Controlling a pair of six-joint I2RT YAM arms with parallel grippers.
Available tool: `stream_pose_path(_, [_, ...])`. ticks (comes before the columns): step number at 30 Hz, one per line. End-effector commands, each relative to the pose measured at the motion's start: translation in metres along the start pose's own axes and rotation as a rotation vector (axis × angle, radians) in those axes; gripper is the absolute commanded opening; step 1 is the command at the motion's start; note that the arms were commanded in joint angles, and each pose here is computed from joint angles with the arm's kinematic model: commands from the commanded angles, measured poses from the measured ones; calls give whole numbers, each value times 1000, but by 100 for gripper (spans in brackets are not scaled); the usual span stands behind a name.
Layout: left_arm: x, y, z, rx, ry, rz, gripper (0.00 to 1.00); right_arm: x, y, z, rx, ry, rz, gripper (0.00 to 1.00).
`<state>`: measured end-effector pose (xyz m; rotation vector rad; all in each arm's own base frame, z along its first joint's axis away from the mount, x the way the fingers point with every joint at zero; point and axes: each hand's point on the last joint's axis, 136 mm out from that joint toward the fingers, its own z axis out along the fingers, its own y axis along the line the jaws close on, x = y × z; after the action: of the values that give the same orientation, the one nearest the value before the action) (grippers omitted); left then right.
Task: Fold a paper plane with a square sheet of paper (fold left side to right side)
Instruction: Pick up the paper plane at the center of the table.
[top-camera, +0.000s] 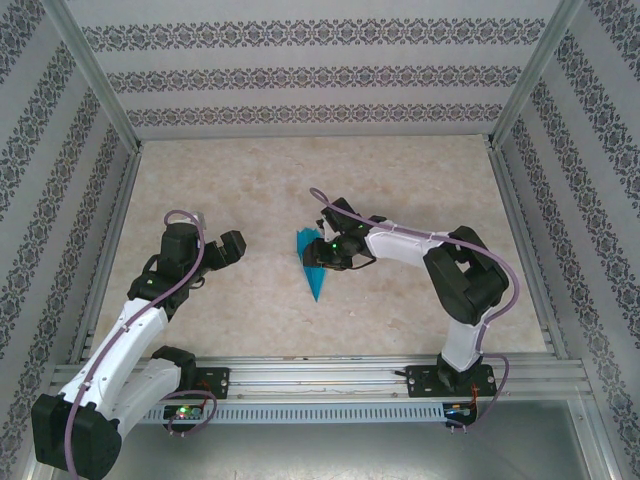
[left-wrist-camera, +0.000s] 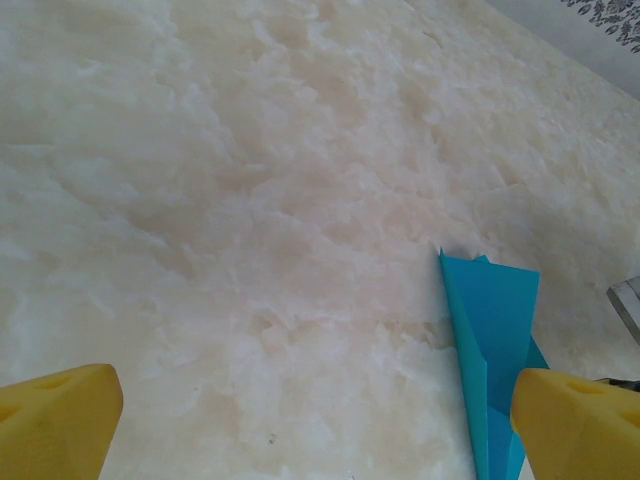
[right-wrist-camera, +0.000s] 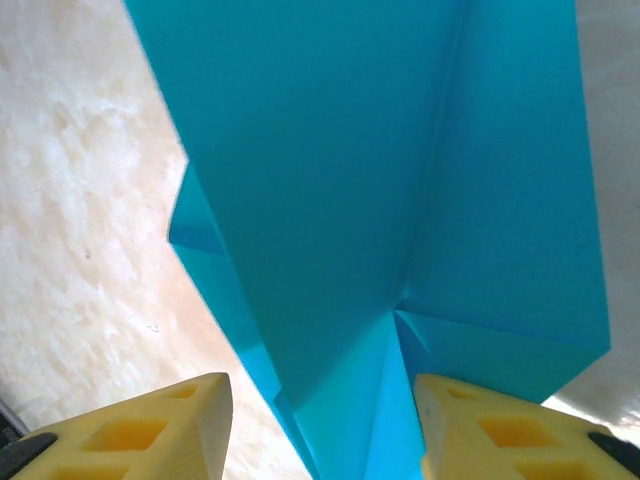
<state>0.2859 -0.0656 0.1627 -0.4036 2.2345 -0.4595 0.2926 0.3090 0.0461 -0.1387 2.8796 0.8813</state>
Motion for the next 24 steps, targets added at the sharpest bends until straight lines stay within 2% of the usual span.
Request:
stream_pose_path(1, [-4, 3, -1, -3, -23, 10, 100, 2, -3, 4, 53, 14, -23, 50])
stream_pose_path(8, [-3, 4, 0, -6, -18, 12, 100, 5, -6, 7, 112, 31, -43, 46])
stream_pose_path(17, [-3, 5, 0, -8, -17, 13, 100, 7, -9, 9, 172, 48, -52, 32])
stream_pose_path(24, [-2, 6, 1, -10, -17, 13, 100, 8, -9, 11, 214, 54, -41, 26])
